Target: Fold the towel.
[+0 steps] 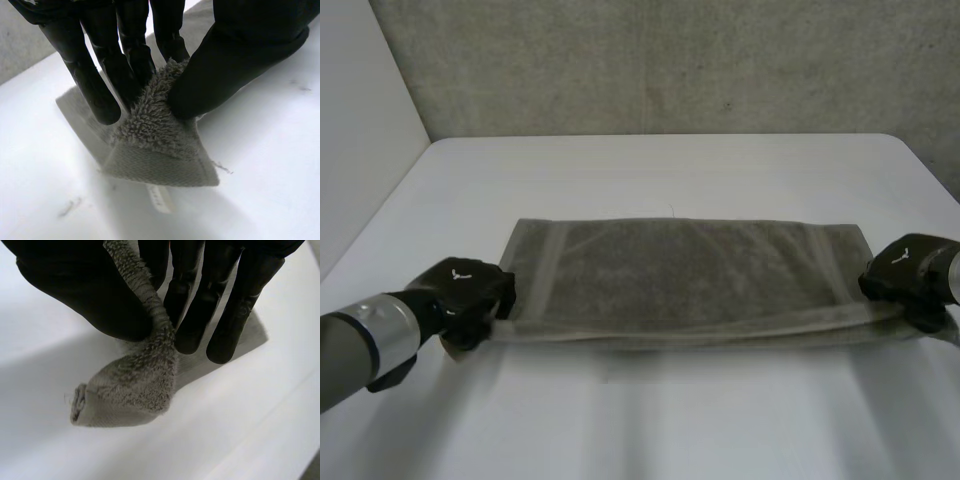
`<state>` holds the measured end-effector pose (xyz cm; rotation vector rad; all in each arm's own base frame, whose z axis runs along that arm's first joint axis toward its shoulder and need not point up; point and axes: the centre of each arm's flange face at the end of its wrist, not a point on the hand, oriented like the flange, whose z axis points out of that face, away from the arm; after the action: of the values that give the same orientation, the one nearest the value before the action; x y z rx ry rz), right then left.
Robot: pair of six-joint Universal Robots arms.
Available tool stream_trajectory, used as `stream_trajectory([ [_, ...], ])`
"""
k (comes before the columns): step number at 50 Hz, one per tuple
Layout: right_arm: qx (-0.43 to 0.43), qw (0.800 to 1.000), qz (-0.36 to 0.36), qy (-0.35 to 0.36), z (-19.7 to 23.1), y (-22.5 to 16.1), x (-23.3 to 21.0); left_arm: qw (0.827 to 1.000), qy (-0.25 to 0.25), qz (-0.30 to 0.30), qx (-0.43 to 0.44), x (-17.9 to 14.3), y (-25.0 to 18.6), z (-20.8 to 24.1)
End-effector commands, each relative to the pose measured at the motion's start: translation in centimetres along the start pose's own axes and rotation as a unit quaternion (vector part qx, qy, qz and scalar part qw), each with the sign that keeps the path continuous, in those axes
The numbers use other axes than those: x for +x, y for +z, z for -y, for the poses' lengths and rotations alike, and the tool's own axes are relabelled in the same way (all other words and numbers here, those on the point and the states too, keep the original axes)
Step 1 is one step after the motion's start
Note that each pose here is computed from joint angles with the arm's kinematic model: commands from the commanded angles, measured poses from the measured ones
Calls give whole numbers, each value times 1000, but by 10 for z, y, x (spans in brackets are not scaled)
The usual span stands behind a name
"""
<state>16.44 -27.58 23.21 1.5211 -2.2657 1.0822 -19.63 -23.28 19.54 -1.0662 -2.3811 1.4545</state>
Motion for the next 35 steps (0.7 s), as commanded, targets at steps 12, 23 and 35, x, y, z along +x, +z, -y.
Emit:
stream_trajectory([
  [12, 74, 993, -75, 60, 18, 100, 38, 995, 6, 21, 98, -41, 99, 36],
  [23, 107, 983, -131, 72, 30, 155, 55, 988, 28, 70, 135, -54, 172, 54],
  [35, 135, 968, -203, 65, 46, 183, 71, 983, 37, 96, 149, -53, 200, 56],
])
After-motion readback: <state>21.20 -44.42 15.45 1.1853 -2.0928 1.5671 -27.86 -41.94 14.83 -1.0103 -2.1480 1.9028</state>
